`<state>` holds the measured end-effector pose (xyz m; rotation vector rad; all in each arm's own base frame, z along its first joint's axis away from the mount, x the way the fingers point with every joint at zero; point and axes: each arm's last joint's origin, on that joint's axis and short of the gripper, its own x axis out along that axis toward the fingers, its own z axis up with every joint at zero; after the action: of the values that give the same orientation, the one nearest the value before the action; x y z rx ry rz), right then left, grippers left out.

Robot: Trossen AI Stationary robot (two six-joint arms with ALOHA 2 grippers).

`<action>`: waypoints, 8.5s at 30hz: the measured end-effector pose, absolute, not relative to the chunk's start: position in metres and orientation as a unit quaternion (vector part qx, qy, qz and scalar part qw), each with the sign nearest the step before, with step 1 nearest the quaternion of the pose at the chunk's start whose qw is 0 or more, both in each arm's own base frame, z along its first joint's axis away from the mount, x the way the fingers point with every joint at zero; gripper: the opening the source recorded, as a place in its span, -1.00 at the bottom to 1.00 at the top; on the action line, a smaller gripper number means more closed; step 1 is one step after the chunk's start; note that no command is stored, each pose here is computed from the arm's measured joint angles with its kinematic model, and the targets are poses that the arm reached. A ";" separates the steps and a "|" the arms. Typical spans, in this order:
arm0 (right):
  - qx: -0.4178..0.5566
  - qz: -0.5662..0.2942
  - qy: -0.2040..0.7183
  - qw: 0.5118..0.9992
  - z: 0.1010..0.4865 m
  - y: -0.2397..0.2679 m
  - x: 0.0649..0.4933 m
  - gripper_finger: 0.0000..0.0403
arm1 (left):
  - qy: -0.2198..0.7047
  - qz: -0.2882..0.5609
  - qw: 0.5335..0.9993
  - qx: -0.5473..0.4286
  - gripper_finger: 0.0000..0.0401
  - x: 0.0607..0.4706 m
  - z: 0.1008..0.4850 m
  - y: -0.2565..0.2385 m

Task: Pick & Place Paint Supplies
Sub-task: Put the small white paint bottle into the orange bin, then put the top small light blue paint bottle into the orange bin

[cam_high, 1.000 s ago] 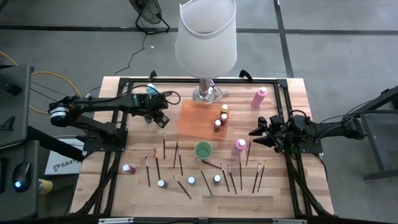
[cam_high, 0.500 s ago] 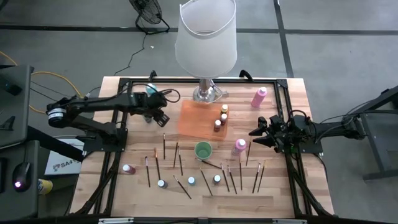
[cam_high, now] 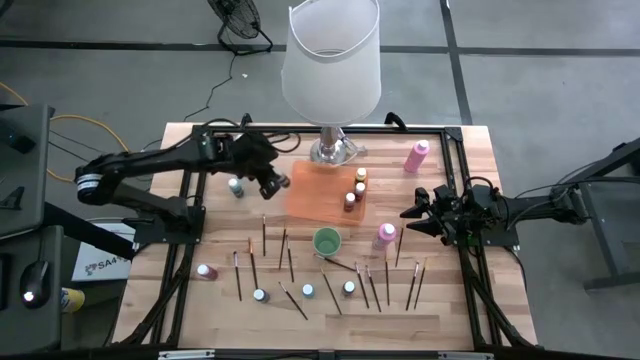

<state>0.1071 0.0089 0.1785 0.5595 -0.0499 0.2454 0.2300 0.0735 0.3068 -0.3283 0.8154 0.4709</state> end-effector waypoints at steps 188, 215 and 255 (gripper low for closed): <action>0.278 0.113 0.001 0.954 0.174 0.009 0.108 -0.07 | 0.630 0.394 0.638 -0.204 -0.19 0.184 0.232 0.089; 0.278 0.113 0.001 0.954 0.173 0.009 0.108 -0.07 | 0.612 0.335 0.684 -0.211 -0.44 0.186 0.282 0.085; 0.278 0.111 0.004 0.954 0.173 0.009 0.108 -0.07 | 0.566 0.053 0.812 0.131 -0.44 0.406 0.287 0.045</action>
<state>0.1082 0.0088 0.1728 0.5647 0.0077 0.2261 0.4056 0.0454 0.2869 0.2795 1.2090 0.1133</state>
